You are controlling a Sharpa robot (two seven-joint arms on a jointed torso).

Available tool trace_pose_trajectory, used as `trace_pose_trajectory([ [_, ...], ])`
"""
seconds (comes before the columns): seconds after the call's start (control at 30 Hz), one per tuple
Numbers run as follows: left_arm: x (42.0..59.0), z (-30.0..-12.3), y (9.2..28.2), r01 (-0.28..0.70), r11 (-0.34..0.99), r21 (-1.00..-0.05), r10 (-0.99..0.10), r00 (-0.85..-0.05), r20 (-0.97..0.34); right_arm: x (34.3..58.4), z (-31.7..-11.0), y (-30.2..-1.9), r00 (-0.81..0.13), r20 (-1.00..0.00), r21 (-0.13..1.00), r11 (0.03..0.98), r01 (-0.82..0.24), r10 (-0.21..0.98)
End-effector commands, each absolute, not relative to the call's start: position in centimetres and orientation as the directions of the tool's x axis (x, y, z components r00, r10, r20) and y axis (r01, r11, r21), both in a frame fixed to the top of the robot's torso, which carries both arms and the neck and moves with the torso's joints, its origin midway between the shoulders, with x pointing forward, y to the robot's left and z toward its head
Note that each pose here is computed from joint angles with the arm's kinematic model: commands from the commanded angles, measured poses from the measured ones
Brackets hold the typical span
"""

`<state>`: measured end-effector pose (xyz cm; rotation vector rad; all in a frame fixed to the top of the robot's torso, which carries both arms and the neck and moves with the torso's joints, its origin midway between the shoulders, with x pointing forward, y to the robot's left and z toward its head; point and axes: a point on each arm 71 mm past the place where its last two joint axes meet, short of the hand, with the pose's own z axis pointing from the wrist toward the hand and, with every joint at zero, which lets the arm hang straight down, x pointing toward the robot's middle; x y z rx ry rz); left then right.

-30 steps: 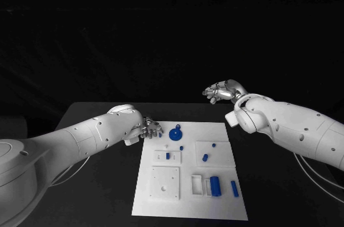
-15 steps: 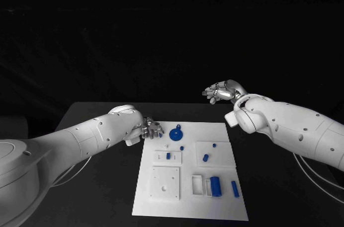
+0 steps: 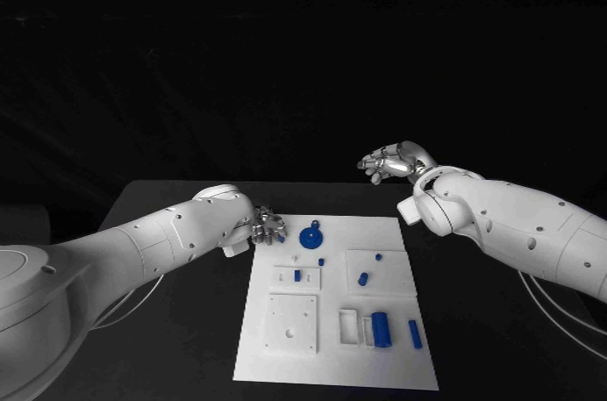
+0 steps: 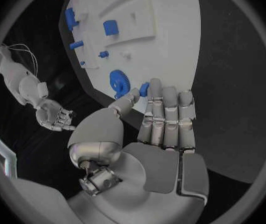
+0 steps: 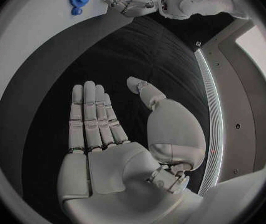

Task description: Assemble the parts on the task board

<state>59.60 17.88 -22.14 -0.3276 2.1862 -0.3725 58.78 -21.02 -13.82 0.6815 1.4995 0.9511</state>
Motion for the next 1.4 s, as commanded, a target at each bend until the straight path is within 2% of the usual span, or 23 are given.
trace_pose_trajectory([
  [0.03, 59.3, -22.6, 17.7, -0.100, 0.922, -0.375, -0.355, -0.608, -0.710, 58.8, -13.8, -20.8, -0.172, -0.509, 0.861, 0.498, -0.105, 0.844],
  [0.73, 59.1, -22.4, 18.3, -0.140, 0.902, -0.409, -0.412, -0.563, -0.717, 58.8, -13.9, -21.0, -0.170, -0.509, 0.861, 0.499, -0.102, 0.844],
  [1.13, 57.1, -21.7, 18.9, -0.100, 0.885, -0.455, -0.441, -0.497, -0.747, 58.8, -13.9, -21.8, -0.161, -0.511, 0.859, 0.503, -0.094, 0.844],
  [1.4, 55.6, -21.0, 18.8, -0.029, 0.898, -0.440, -0.405, -0.449, -0.797, 58.6, -14.0, -22.0, -0.162, -0.511, 0.860, 0.502, -0.093, 0.844],
])
